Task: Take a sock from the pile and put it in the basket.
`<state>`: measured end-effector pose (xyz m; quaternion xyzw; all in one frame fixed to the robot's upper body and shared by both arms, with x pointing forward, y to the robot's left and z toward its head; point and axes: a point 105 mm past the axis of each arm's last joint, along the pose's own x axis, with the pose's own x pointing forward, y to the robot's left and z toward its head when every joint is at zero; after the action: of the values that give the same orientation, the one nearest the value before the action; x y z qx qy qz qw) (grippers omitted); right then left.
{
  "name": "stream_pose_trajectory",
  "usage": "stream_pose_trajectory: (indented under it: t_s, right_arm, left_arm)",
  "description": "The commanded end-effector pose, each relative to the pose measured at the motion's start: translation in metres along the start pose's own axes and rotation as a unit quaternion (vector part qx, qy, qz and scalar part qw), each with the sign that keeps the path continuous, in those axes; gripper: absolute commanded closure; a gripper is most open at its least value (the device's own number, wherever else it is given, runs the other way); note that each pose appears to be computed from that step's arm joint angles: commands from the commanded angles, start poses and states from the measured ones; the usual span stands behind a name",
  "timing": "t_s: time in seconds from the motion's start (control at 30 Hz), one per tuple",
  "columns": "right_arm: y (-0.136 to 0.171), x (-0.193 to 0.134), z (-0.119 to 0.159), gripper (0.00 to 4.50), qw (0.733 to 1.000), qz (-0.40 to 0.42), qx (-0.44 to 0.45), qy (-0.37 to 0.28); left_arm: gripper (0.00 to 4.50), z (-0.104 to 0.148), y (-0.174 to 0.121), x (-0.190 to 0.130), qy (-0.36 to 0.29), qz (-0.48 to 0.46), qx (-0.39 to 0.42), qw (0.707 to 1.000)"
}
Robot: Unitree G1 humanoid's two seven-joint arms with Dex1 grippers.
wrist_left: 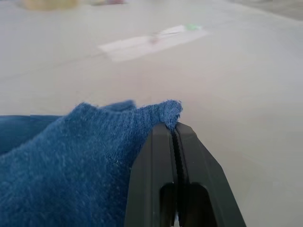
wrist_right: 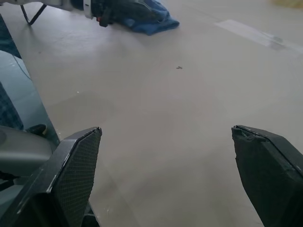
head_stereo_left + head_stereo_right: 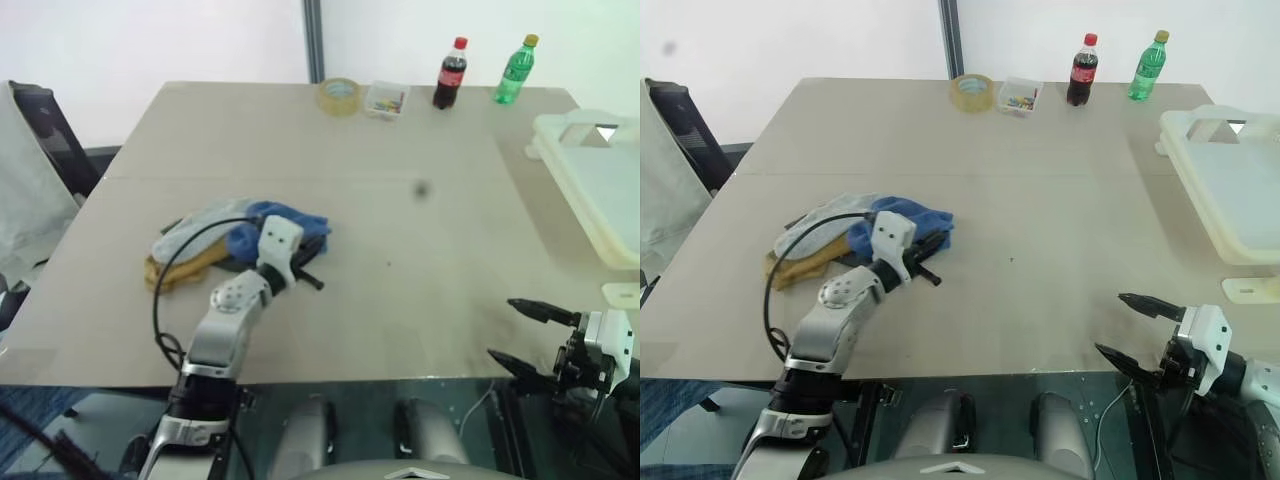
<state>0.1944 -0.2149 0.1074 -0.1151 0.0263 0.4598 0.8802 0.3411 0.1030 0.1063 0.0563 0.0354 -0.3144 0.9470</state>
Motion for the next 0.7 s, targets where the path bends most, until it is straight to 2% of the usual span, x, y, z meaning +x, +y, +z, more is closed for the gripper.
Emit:
stream_pose_trajectory:
  t_s: [0.03,0.27,0.7]
  right_arm:
    - [-0.002,0.0,0.007,0.0,1.0,-0.007,-0.02,-0.013]
    - [-0.004,-0.002,0.005,0.0,1.0,-0.018,-0.024,-0.01]
    - [-0.006,-0.005,0.005,0.0,0.998,-0.041,-0.039,-0.01]
  left_arm:
    - [4.47,0.029,-0.042,0.014,-0.032,-0.07,0.006,0.997]
    - [4.47,0.025,-0.096,0.03,-0.003,-0.158,0.009,0.987]
    - [4.47,0.008,-0.134,0.05,0.059,-0.243,0.01,0.968]
